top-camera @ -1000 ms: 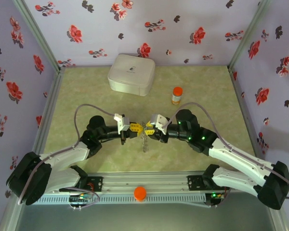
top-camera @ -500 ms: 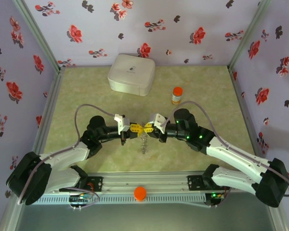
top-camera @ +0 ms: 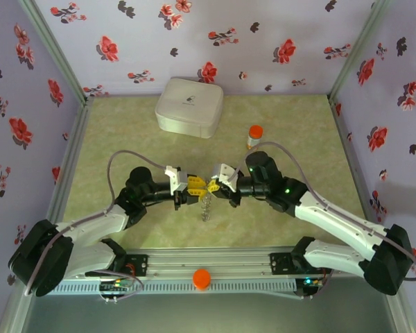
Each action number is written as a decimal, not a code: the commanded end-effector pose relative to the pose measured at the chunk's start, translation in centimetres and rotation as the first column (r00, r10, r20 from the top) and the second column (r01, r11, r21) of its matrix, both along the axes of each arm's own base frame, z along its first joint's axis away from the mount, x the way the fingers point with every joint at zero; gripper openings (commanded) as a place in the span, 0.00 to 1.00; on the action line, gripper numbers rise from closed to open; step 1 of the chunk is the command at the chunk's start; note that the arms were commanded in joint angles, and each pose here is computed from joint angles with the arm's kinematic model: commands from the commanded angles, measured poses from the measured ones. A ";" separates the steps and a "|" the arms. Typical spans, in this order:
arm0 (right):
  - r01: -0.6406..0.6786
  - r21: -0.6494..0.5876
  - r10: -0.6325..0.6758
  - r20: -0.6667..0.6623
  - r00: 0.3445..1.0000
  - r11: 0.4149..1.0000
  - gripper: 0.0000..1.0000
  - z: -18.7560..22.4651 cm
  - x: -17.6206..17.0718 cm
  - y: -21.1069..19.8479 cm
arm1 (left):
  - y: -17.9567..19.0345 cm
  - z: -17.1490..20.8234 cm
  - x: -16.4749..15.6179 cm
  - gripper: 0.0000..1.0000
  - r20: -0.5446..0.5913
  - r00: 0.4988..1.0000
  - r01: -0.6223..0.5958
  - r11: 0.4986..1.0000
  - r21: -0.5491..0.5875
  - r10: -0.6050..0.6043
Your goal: Put the keys on the keyring
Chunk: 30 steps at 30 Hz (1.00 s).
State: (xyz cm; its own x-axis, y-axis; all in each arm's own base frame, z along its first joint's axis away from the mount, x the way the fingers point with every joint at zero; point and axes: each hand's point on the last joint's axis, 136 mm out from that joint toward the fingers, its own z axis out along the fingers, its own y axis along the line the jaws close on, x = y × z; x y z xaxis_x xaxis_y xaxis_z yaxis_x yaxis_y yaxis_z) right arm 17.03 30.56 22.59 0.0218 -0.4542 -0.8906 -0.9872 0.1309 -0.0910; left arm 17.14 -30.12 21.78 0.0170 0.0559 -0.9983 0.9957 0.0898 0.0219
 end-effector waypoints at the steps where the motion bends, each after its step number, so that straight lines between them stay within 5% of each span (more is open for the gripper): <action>1: -0.011 -0.097 0.013 0.020 1.000 0.995 0.00 0.5 0.1 -0.7 | 0.0 0.1 0.5 0.30 0.102 0.994 -0.033 0.997 0.068 0.026; 5: -0.010 -0.217 0.013 0.011 1.000 0.976 0.00 -0.2 0.4 -1.0 | 0.1 -2.4 0.6 0.29 0.120 0.992 -0.057 0.975 0.213 0.032; 19: -0.082 -0.325 0.114 0.080 0.990 0.942 0.00 -0.7 -0.4 1.3 | -0.3 -1.7 0.2 0.25 0.095 0.995 -0.034 0.984 0.173 0.017; 26: -0.075 -0.310 0.108 0.090 0.990 0.948 0.00 -0.6 -0.5 1.7 | -0.3 -1.3 -0.1 0.00 0.093 0.996 -0.018 0.988 0.150 0.004; 30: -0.036 -0.225 0.062 0.107 0.992 0.974 0.25 0.3 0.0 1.0 | -0.3 -0.8 -0.4 0.00 0.094 0.996 -0.011 0.993 0.120 0.000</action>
State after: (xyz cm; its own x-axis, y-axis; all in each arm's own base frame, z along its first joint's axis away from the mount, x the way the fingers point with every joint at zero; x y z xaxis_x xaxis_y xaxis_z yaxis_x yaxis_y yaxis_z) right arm 17.06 31.60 21.19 0.1382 -0.7033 -0.6973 -0.9774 0.0169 -0.2108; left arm 17.14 -30.20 19.16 0.0672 0.2418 -0.9680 0.9907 0.0989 0.0935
